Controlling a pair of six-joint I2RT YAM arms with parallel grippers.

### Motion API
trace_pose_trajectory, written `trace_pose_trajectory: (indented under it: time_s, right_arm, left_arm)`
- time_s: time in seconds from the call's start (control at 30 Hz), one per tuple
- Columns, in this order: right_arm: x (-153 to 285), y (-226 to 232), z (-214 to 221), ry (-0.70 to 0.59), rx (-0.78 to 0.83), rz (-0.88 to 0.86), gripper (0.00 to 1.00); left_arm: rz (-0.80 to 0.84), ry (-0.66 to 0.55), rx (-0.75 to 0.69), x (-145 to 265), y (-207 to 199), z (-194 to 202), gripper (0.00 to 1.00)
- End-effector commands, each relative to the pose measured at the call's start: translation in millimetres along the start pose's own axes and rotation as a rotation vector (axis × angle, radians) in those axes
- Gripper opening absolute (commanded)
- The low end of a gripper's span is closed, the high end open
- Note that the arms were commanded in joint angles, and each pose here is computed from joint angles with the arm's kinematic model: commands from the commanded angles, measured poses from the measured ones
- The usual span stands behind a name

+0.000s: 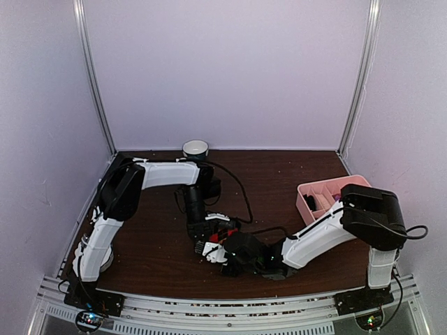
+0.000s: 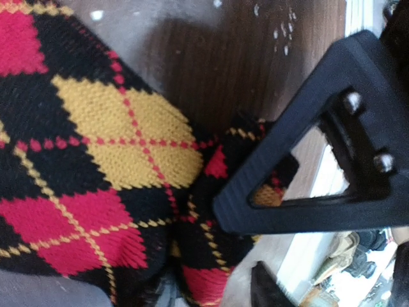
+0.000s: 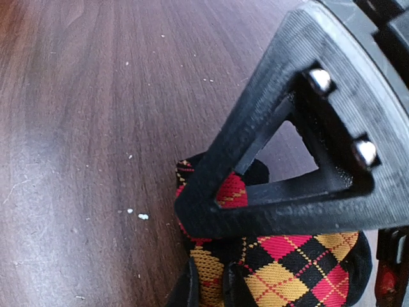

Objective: Roll the socks
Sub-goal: Roll the sock.

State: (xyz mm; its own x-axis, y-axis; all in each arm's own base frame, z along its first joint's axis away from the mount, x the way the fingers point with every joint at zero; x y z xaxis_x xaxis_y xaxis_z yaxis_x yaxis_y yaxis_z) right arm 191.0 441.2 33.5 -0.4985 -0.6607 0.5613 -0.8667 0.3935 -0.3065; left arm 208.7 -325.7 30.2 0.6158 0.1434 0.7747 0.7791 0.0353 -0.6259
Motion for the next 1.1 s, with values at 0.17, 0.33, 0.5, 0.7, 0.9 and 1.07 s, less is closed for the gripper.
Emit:
trace_pose_trajectory:
  time_s: [0.17, 0.33, 0.5, 0.7, 0.9, 1.07]
  right_arm:
    - [5, 9, 80, 0.174, -0.305, -0.136, 0.02]
    - [10, 10, 102, 0.177, -0.479, -0.198, 0.02]
    - [7, 12, 126, 0.235, -0.596, -0.253, 0.02]
    - [5, 13, 139, 0.280, -0.637, -0.280, 0.03]
    - [6, 12, 141, 0.285, -0.667, -0.306, 0.03]
    - [5, 9, 141, 0.280, -0.717, -0.335, 0.04]
  left_arm:
    - [-0.322, -0.245, -0.168, 55, 18, -3, 0.55]
    - [-0.451, -0.340, -0.350, 64, -1, -1, 0.56]
    - [-0.476, -0.338, -0.523, 47, -22, -2, 0.56]
    - [-0.568, -0.237, -0.623, 28, -17, -17, 0.55]
    - [-0.677, -0.240, -0.713, 34, -13, -33, 0.55]
    - [-0.663, -0.221, -0.774, 17, -23, -28, 0.54]
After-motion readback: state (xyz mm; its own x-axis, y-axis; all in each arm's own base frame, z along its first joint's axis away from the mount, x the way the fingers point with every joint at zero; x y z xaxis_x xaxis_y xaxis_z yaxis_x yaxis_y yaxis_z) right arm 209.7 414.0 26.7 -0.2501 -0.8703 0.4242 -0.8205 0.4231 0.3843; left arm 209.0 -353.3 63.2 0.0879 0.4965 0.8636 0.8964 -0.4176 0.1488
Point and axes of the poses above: each gripper's point midway between its finger pads, its own x axis back along the fingers, its own y axis along the line the jaws close on, z = x × y, the point moved 1 cm from there along x, back along the fingers, and after that the axes turned 7 degrees about -x, right-handed, at the moved point
